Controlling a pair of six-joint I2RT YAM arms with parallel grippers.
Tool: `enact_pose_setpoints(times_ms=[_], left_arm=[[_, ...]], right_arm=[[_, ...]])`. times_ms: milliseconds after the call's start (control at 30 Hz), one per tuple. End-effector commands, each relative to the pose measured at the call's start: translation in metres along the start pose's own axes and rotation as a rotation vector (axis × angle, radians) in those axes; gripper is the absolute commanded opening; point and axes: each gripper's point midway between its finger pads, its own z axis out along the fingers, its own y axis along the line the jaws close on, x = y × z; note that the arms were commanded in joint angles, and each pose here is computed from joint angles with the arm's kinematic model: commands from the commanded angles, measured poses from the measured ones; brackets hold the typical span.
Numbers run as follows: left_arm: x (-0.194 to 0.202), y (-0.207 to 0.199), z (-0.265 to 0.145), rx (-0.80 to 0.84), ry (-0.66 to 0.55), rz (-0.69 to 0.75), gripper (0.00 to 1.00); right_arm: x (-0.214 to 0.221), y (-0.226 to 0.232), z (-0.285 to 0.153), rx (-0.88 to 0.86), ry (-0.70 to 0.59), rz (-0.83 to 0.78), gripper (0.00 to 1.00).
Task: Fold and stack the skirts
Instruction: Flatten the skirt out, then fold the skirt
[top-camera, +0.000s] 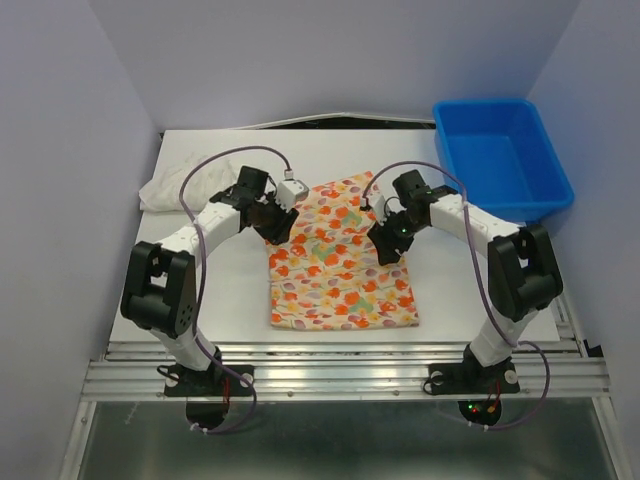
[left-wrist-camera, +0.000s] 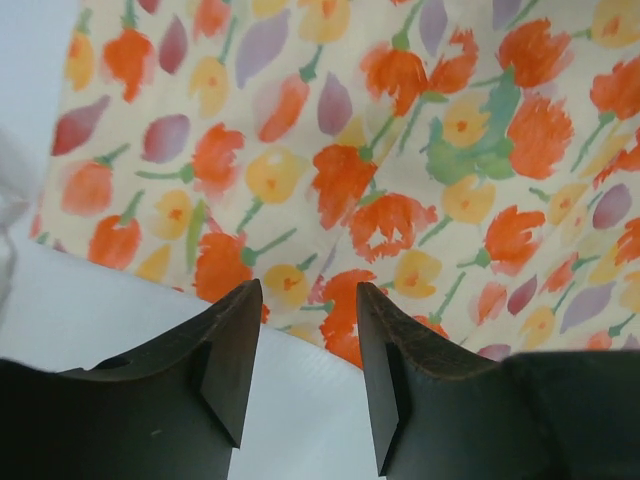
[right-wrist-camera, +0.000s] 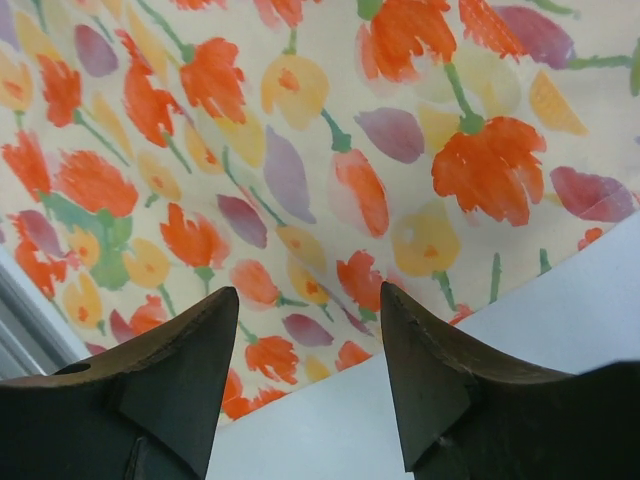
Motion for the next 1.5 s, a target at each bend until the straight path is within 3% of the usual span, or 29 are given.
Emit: enact_pose_setpoints(times_ms=[0, 233, 300, 433, 567, 667, 767, 833, 867, 900, 1000, 1067, 1333, 1467], left_arm=[[0.018, -0.029, 0.012, 0.108, 0.04, 0.019, 0.51], [0.058, -0.053, 0.03, 0.16, 0.151, 0.054, 0.49], [0.08, -0.063, 0.037, 0.157, 0.225, 0.077, 0.39], [0.121, -0.093, 0.035, 0.243, 0.334, 0.146, 0.29], [0.144, -0.112, 0.024, 0.323, 0.402, 0.212, 0.24], [0.141, -0.122, 0.005, 0.394, 0.417, 0.24, 0.28], [0.082, -0.105, -0.011, 0.388, 0.273, 0.279, 0.43], [0.047, -0.083, -0.018, 0.338, 0.189, 0.277, 0.47], [0.031, -0.066, -0.022, 0.302, 0.15, 0.264, 0.54], [-0.003, -0.048, -0.026, 0.262, 0.08, 0.281, 0.57], [-0.049, -0.001, -0.021, 0.179, -0.003, 0.275, 0.59], [-0.074, 0.026, -0.021, 0.142, -0.035, 0.277, 0.55], [-0.087, 0.108, 0.036, 0.079, -0.028, 0.162, 0.46], [-0.064, 0.117, 0.06, 0.107, 0.021, 0.144, 0.45]], right_arm=[[0.021, -0.01, 0.021, 0.03, 0.042, 0.0, 0.62], [0.087, 0.037, 0.05, -0.06, 0.228, -0.059, 0.61], [0.105, 0.06, 0.051, -0.117, 0.287, -0.071, 0.61], [0.116, 0.109, 0.045, -0.28, 0.325, -0.091, 0.64], [0.107, 0.122, 0.029, -0.323, 0.309, -0.116, 0.64], [0.085, 0.124, 0.009, -0.309, 0.272, -0.143, 0.64], [0.033, 0.091, -0.019, -0.151, 0.117, -0.169, 0.66], [0.005, 0.044, -0.038, -0.045, 0.012, -0.114, 0.67], [-0.024, 0.022, -0.055, 0.008, -0.065, -0.113, 0.68], [-0.033, -0.007, -0.068, 0.063, -0.111, -0.058, 0.68], [-0.067, -0.067, -0.075, 0.153, -0.172, -0.018, 0.69], [-0.082, -0.104, -0.069, 0.203, -0.18, -0.004, 0.68], [-0.124, -0.179, -0.034, 0.26, -0.267, 0.015, 0.66], [-0.113, -0.197, -0.011, 0.251, -0.232, -0.01, 0.66]])
